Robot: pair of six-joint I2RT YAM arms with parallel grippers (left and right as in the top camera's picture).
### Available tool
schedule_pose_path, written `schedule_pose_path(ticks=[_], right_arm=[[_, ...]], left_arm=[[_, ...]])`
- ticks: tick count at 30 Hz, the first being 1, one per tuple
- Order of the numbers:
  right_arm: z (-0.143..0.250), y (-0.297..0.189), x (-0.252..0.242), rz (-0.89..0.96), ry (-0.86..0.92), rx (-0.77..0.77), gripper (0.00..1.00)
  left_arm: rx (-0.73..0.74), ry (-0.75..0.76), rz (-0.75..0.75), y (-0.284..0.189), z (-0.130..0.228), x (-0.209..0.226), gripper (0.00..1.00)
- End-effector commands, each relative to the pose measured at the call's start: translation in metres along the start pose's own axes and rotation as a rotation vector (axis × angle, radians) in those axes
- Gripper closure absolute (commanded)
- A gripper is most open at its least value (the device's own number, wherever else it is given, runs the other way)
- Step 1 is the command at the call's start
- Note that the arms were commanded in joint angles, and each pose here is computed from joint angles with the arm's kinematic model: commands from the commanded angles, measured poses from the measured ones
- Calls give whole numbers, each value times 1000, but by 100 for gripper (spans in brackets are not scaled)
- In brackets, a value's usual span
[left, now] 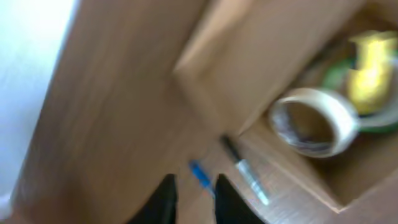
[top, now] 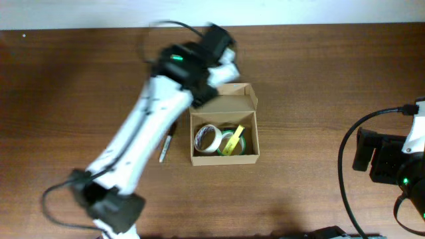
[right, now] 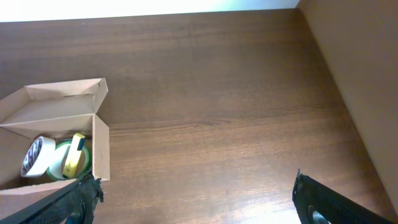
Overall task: Pack container
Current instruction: 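Move the left gripper back and grasp the blue pen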
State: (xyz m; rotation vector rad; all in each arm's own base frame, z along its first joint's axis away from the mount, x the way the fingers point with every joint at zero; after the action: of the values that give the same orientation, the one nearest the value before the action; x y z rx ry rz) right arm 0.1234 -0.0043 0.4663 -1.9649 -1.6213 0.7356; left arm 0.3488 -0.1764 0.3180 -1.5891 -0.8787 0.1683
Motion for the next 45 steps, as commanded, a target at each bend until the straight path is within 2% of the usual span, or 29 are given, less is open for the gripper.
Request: schedule_pose_path(ticks=[1,4,7,13,15,16,20,23,29,36,45], right_arm=[[2,-1,1,-10,-15,4,1],[2,-1,1,-10,-15,4,1],[2,-1,1,-10,-15,4,1],[2,-1,3,-37,-48,8,1],[3,-1,6,-72,-80,13,1],[3,-1,8,-89,-93,15,1],[3,-1,8,-95,-99,15,1],[3,-1,8,-95,-103,15,1],[4,-1,8,-95,-118,14,1],[3,-1,8,-96,-121,15,1],[3,-1,8,-95,-121,14,1]], left_arm=[[31,-418,-98,-25,48,55,87],[66,-579,71,-16,72,65,92],[103,-657,224,0,90,66,94],[227,-675,291,55,111,48,92],[261,-673,307,76,118,37,87],[275,-668,314,89,123,31,78],[309,-643,346,122,139,12,63],[325,-636,347,142,153,3,58],[302,-626,308,178,179,-5,55],[289,-642,240,195,198,5,48],[322,-664,246,216,214,-2,51]])
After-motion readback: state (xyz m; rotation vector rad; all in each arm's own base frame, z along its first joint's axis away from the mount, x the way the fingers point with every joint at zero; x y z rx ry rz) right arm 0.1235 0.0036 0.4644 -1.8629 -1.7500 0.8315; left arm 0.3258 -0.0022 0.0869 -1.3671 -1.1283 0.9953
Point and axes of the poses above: each gripper's point midway between its finger pads, its own y axis out along the fingers, its own x axis along the line the jaws close on, z = x × y, the point moved 8 cm from there along -y, back along the fingers, and after that the axes turned 1 degree about -y, right-handed, at the moved point
